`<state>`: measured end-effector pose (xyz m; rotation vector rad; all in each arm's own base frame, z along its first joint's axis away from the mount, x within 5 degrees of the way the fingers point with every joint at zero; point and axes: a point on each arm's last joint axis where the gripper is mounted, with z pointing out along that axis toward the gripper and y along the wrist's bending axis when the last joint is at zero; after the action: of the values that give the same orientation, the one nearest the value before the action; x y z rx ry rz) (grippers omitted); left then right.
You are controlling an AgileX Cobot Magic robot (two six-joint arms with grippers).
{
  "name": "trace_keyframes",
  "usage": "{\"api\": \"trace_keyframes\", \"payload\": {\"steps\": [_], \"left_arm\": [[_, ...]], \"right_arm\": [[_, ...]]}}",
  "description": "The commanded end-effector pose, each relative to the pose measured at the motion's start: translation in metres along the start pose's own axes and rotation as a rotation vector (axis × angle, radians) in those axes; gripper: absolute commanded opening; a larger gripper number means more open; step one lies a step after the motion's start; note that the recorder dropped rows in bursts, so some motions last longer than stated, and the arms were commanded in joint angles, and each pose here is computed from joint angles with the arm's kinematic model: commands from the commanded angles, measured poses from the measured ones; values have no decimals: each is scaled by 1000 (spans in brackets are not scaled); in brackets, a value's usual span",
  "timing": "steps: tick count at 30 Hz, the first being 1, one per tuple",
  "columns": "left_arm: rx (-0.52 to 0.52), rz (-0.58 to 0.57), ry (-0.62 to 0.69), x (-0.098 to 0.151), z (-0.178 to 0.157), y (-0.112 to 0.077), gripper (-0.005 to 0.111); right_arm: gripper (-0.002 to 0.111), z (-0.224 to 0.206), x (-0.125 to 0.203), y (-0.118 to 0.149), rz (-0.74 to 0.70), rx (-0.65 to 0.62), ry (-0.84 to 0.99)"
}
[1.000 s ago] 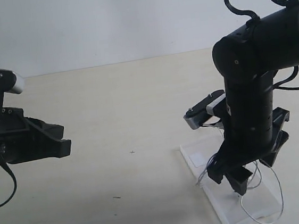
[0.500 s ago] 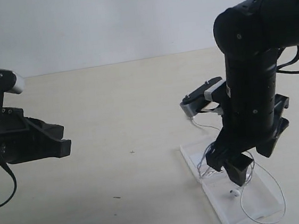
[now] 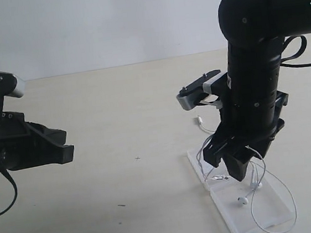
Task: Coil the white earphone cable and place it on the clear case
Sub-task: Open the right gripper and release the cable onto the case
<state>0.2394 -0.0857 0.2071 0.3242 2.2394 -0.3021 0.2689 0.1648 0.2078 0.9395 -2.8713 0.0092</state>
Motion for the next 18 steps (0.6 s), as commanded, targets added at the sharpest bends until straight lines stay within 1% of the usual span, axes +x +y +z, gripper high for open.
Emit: {"api": "trace_keyframes", "payload": {"steps": [1, 4, 8, 11, 13, 15, 16, 18], "left_arm": [[1, -9, 0, 1, 0, 0, 0], [1, -9, 0, 1, 0, 0, 0], [1, -9, 0, 1, 0, 0, 0], [1, -7, 0, 1, 0, 0, 0], [11, -7, -1, 1, 0, -1, 0], [31, -7, -3, 0, 0, -2, 0], [40, -7, -4, 0, -1, -3, 0], [48, -7, -4, 0, -1, -4, 0]], "right_arm": [[54, -4, 1, -2, 7, 14, -11], [54, -4, 1, -2, 11, 16, -10], [54, -4, 1, -2, 66, 16, -11], [54, -3, 1, 0, 81, -11, -9], [54, -1, 2, 4, 87, -56, -3], [54, 3, 4, 4, 21, -49, 13], [54, 5, 3, 2, 22, -32, 21], [54, 6, 3, 2, 143, -35, 26]]}}
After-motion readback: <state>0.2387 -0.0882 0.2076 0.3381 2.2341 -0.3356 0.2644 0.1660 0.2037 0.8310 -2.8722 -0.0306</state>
